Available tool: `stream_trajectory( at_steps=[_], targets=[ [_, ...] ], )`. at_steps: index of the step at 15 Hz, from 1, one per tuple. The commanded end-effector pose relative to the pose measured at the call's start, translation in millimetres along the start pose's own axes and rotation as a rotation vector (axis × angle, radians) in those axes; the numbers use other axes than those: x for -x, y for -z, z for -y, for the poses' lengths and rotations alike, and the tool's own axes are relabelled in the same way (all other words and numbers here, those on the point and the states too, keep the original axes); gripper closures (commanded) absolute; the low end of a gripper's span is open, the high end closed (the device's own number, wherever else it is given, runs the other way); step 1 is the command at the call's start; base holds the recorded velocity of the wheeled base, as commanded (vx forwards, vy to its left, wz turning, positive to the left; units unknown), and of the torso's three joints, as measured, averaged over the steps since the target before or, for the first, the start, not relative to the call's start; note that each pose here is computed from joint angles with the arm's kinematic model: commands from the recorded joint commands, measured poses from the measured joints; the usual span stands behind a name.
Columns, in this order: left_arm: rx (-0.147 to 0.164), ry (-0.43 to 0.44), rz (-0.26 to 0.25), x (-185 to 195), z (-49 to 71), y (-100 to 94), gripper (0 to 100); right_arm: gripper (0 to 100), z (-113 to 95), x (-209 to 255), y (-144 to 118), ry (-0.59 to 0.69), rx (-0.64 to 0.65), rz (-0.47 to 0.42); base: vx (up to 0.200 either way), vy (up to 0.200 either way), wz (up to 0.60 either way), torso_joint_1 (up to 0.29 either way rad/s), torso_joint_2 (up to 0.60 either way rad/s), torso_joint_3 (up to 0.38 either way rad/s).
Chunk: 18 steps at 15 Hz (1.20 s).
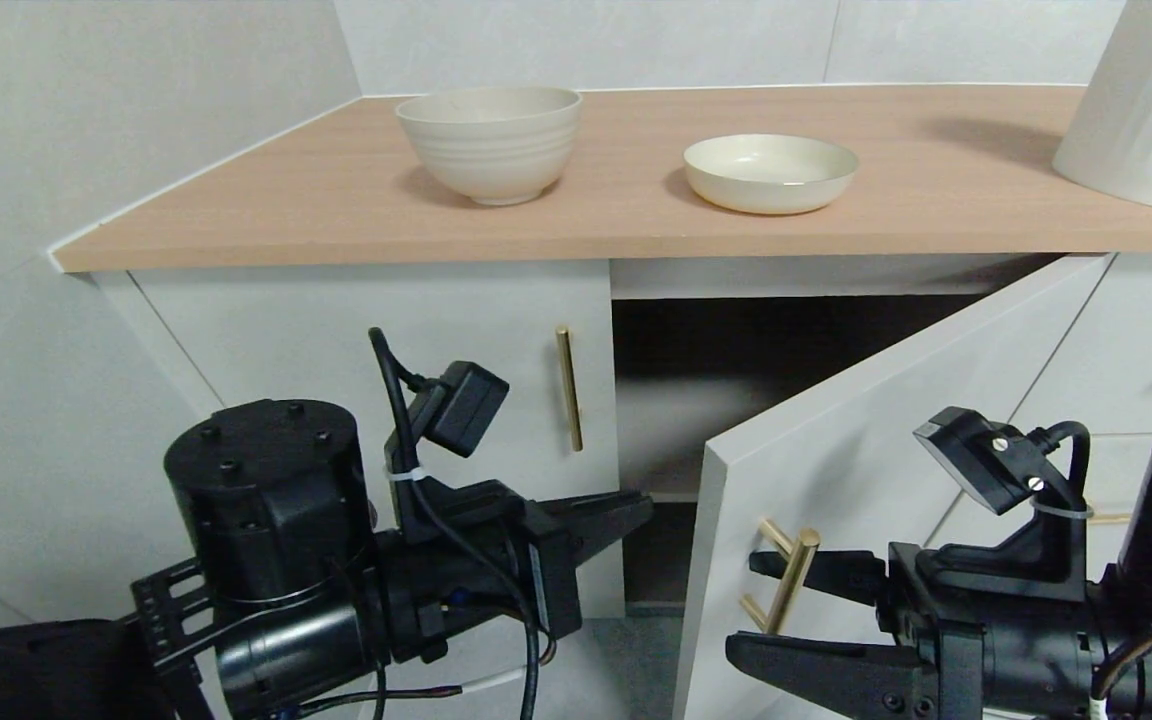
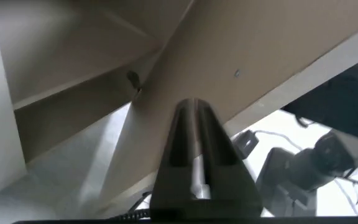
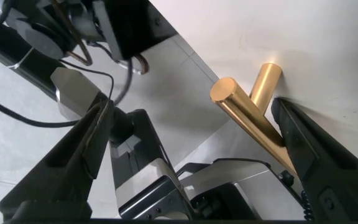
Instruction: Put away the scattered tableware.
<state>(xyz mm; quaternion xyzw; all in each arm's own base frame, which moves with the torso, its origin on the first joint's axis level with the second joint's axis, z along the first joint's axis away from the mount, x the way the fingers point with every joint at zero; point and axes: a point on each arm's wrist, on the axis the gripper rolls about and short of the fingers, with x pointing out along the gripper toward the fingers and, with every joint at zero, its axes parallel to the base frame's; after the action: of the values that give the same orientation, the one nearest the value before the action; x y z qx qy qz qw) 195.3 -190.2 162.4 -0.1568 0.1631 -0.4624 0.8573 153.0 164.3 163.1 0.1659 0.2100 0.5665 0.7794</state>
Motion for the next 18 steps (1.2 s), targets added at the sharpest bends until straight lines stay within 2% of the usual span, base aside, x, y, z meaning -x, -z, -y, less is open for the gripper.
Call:
stream_trajectory(
  at_steps=[1,3,4,6,7,9,14,16,18],
  targets=[
    [-0.009,0.007,-0.009,-6,-2.2,2.4,100,0,1,-1,1,0.004,-0.003,-0.004,0.000,0.000,0.00,0.000,0.00,0.000],
    [-0.032,0.091,0.024,-20,-0.9,-0.1,100,0,1,-1,1,0.006,-0.004,-0.004,0.000,0.000,0.00,0.000,0.00,0.000],
    [-0.037,0.118,0.024,-29,-3.3,6.6,100,0,1,0,2,0.007,-0.005,-0.007,0.000,0.000,0.00,0.000,0.00,0.000],
    [-0.042,0.133,0.024,-49,-8.4,19.4,100,0,1,0,2,0.007,-0.003,-0.007,0.000,0.000,0.00,0.000,0.00,0.000],
    [-0.053,0.141,0.055,-63,-14.2,24.6,100,0,0,2,2,0.007,-0.003,-0.003,0.000,0.000,0.00,0.000,0.00,0.000],
    [-0.064,0.157,0.090,-70,-16.7,26.0,100,0,-1,6,3,0.013,-0.001,0.003,0.000,0.000,0.00,0.000,0.00,0.000],
    [-0.089,0.187,0.115,-57,-5.7,19.2,100,0,15,25,-3,0.132,-0.015,0.071,0.000,0.000,0.00,0.000,0.00,0.000],
    [-0.091,0.202,0.115,-61,-1.8,18.5,100,0,13,34,-4,0.169,-0.008,0.106,0.000,0.000,0.00,0.000,0.00,0.000],
    [-0.087,0.202,0.099,-62,-0.6,20.2,100,0,8,44,3,0.192,0.047,0.102,0.000,0.000,0.00,0.000,0.00,0.000]
  ],
)
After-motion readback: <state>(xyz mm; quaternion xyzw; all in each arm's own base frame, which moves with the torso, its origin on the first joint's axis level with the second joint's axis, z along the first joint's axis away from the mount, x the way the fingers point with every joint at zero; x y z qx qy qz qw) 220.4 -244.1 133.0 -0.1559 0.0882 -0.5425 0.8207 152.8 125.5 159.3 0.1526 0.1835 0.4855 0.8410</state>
